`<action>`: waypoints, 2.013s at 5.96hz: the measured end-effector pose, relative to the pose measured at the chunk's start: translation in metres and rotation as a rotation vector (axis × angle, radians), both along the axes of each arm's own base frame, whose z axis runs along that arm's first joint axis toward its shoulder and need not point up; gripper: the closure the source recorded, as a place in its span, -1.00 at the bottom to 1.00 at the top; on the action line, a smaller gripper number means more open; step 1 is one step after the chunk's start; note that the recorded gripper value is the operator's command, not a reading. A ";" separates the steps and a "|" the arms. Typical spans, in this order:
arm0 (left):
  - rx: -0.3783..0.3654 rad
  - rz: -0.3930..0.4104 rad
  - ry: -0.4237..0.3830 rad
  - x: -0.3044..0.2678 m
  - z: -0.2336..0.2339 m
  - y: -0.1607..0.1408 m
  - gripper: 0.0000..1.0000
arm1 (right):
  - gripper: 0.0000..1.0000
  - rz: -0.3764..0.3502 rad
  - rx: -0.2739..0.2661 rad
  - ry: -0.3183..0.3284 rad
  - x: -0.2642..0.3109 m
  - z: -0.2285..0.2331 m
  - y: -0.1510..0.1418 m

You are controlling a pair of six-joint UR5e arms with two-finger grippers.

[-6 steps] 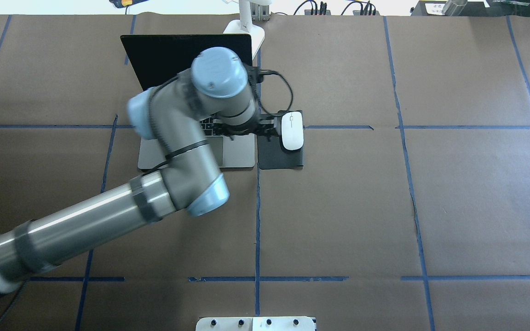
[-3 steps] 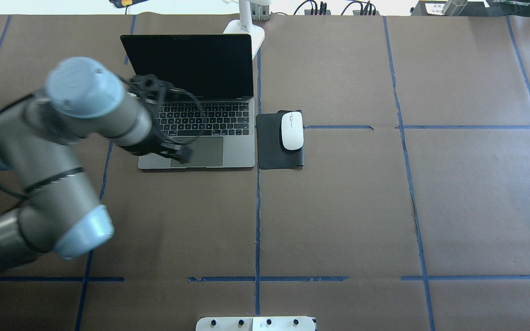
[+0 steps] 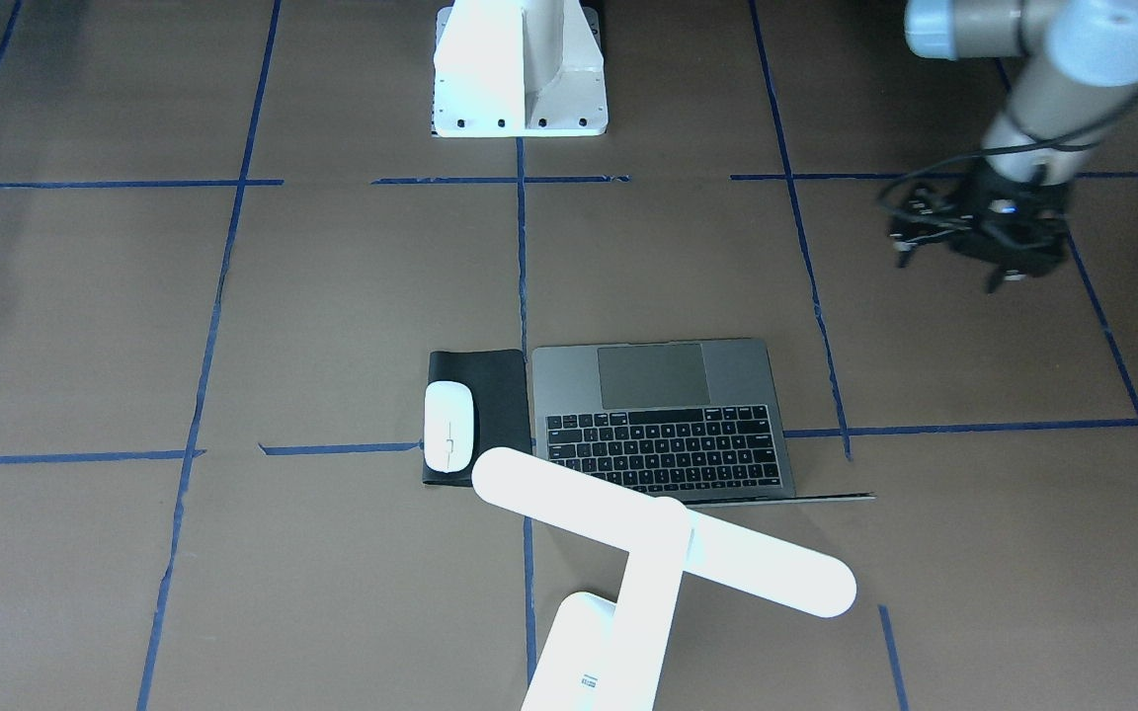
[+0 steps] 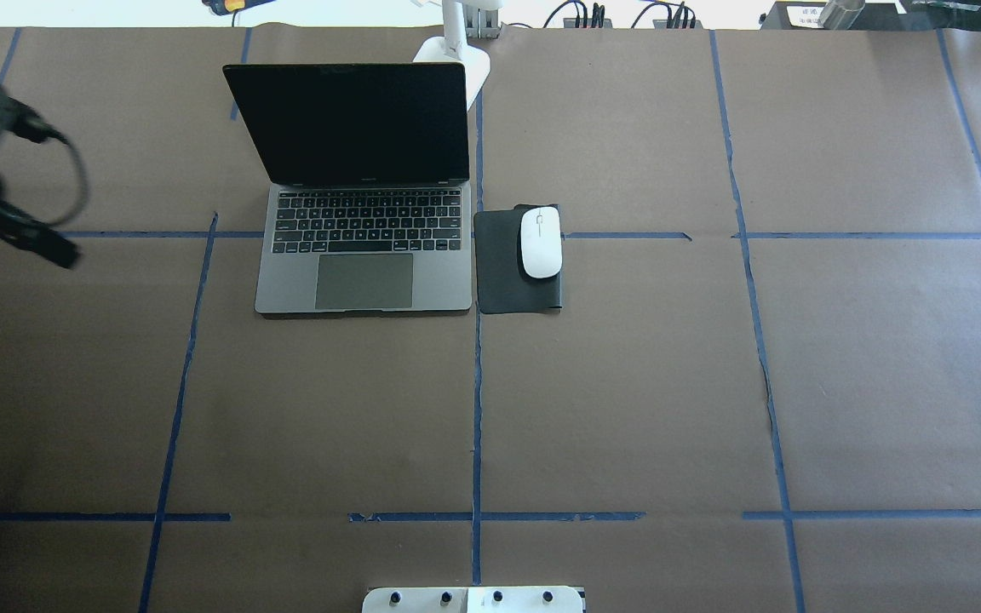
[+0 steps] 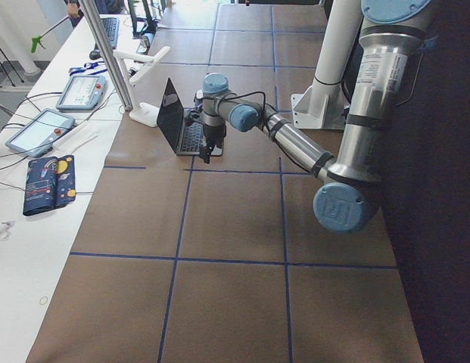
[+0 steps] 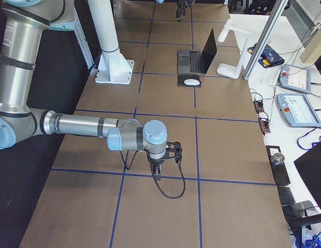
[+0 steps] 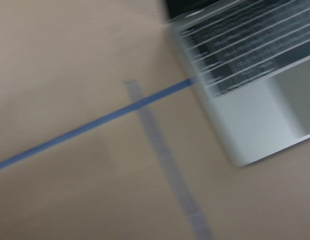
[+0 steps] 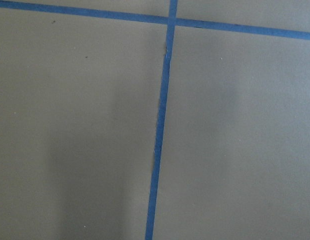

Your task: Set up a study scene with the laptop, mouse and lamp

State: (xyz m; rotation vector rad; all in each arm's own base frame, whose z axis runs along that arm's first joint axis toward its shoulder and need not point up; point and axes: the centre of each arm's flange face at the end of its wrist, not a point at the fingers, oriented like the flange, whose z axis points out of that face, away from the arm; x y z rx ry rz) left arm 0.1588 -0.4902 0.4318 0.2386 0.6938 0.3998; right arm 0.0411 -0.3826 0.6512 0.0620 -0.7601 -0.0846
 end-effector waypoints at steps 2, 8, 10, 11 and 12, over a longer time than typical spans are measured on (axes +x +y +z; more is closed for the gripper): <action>-0.112 -0.056 0.005 -0.123 0.099 0.023 -1.00 | -1.00 0.003 0.014 -0.034 -0.001 -0.014 -0.003; -0.341 -0.178 0.046 -0.196 0.207 0.092 -1.00 | -1.00 0.002 0.018 -0.033 -0.002 -0.013 -0.002; -0.339 -0.176 0.045 -0.194 0.210 0.089 -1.00 | -1.00 0.002 0.011 -0.034 -0.002 -0.010 -0.001; -0.334 -0.175 0.046 -0.194 0.208 0.087 -1.00 | -1.00 0.003 0.011 -0.035 -0.002 -0.010 0.000; -0.331 -0.174 0.046 -0.194 0.207 0.086 -1.00 | -1.00 0.003 0.010 -0.035 -0.002 -0.010 -0.001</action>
